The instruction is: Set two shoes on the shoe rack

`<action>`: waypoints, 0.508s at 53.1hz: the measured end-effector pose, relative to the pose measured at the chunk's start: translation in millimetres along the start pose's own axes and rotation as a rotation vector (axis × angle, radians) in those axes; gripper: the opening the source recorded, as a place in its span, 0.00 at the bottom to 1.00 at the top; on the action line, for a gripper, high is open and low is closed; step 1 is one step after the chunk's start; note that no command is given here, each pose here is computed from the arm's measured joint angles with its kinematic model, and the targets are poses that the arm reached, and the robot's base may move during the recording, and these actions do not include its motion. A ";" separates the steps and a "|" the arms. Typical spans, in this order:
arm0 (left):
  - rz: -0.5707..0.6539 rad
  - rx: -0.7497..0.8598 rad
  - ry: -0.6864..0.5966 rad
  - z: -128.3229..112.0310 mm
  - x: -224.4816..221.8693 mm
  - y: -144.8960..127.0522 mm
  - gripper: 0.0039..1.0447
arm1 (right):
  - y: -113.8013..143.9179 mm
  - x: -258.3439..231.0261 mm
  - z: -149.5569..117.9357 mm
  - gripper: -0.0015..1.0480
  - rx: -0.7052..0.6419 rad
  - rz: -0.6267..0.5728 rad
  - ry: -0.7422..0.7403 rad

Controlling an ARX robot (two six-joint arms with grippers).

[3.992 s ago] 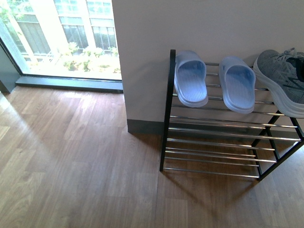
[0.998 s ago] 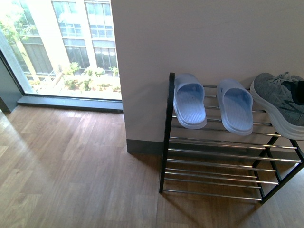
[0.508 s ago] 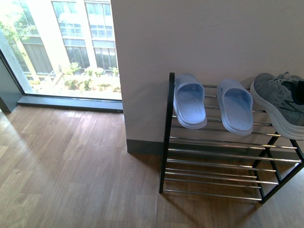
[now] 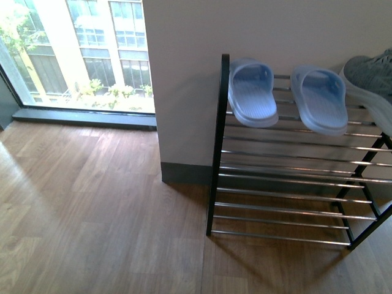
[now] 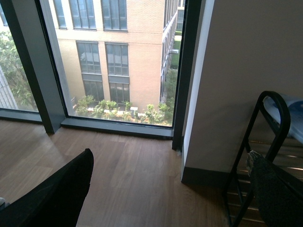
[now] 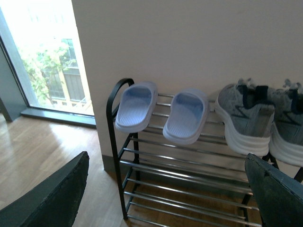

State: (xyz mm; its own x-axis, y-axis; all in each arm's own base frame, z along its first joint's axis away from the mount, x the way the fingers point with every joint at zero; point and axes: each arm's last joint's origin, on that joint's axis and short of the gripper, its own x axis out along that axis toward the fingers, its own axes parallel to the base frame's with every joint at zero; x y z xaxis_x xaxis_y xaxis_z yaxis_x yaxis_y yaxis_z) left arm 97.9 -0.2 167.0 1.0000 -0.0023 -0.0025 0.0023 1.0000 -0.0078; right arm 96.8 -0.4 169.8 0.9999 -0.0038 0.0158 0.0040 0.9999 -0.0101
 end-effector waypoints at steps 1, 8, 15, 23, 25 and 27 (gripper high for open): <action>0.000 0.001 0.000 0.0 0.0 0.0 0.91 | 0.0 0.0 0.0 0.91 0.000 0.000 0.000; 0.000 0.000 0.000 0.0 0.0 0.0 0.91 | 0.0 0.0 0.0 0.91 0.000 0.000 0.000; 0.000 0.000 0.000 0.0 0.0 0.0 0.91 | 0.0 0.0 0.0 0.91 0.000 0.000 0.000; 0.000 0.000 0.000 0.0 0.0 0.0 0.91 | 0.0 0.0 0.0 0.91 0.000 0.000 0.000; 0.000 0.000 0.000 0.0 0.0 0.0 0.91 | 0.0 0.0 0.0 0.91 0.000 0.000 0.000; 0.000 0.000 0.000 0.0 0.0 0.0 0.91 | 0.0 0.0 0.0 0.91 0.000 0.000 0.000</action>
State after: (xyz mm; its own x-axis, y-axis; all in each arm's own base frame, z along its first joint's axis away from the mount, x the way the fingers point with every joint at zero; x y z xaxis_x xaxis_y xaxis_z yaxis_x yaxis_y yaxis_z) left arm 97.9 -0.2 167.0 1.0000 -0.0019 -0.0025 0.0019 1.0000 -0.0074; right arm 96.8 -0.4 169.8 0.9999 -0.0038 0.0154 0.0040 0.9999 -0.0097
